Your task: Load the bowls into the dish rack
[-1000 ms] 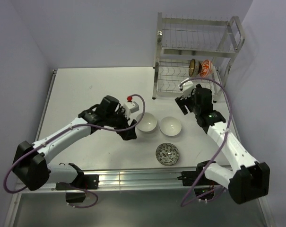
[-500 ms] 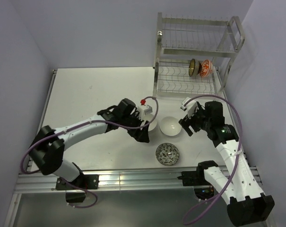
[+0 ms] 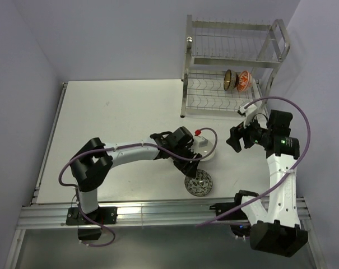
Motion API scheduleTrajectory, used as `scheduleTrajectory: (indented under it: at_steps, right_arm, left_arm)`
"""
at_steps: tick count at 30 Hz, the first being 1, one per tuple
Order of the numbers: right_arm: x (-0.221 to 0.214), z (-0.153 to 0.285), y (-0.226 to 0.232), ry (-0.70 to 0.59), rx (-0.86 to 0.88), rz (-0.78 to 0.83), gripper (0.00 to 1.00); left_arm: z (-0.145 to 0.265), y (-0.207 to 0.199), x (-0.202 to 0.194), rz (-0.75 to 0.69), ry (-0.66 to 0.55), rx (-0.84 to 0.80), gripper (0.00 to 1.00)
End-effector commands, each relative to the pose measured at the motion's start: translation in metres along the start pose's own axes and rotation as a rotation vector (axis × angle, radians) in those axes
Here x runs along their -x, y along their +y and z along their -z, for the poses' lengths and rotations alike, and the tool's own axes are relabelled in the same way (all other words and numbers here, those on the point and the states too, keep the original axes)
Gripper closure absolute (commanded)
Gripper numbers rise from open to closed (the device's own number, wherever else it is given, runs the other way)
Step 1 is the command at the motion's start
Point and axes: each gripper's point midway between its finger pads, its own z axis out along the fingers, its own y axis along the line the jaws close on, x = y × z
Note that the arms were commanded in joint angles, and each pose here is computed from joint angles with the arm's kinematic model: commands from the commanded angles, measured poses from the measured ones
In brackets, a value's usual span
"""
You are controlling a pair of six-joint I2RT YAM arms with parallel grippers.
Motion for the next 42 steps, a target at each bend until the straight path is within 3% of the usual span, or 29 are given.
scheduleTrajectory:
  at_steps: [1,6,12,15,16,19,28,31,37,42]
  right_arm:
    - [0.012,0.009,0.004,-0.036,0.06,-0.027,0.18]
    - [0.01,0.012,0.001,-0.036,0.049,-0.039,0.18]
    - [0.011,0.011,-0.001,-0.039,0.047,-0.044,0.18]
    - [0.013,0.01,-0.003,-0.041,0.042,-0.059,0.16]
    - [0.014,0.01,-0.004,-0.044,0.042,-0.063,0.15]
    - [0.019,0.01,-0.004,-0.06,0.048,-0.081,0.14]
    - [0.063,0.024,0.003,-0.174,0.085,-0.188,0.14]
    - [0.072,0.022,-0.004,-0.19,0.078,-0.247,0.15]
    - [0.102,0.019,-0.004,-0.233,0.147,-0.304,0.18]
    - [0.14,-0.002,0.025,-0.295,0.173,-0.202,0.18]
  left_arm:
    - [-0.011,-0.002,0.011,-0.021,-0.013,0.051,0.41]
    - [-0.021,0.007,0.012,-0.014,0.002,0.094,0.41]
    - [-0.031,0.014,0.0,-0.025,0.039,0.124,0.49]
    - [-0.038,0.015,-0.007,-0.027,0.07,0.122,0.64]
    - [-0.041,0.016,-0.011,-0.022,0.084,0.124,0.78]
    - [-0.037,0.007,-0.008,-0.021,0.095,0.091,1.0]
    - [0.028,-0.05,0.018,-0.061,-0.019,-0.054,1.0]
    - [0.06,-0.039,0.043,0.002,-0.111,-0.048,1.0]
    - [0.127,0.024,0.096,0.138,-0.303,0.096,1.0]
    - [0.148,0.052,0.111,0.162,-0.383,0.198,1.0]
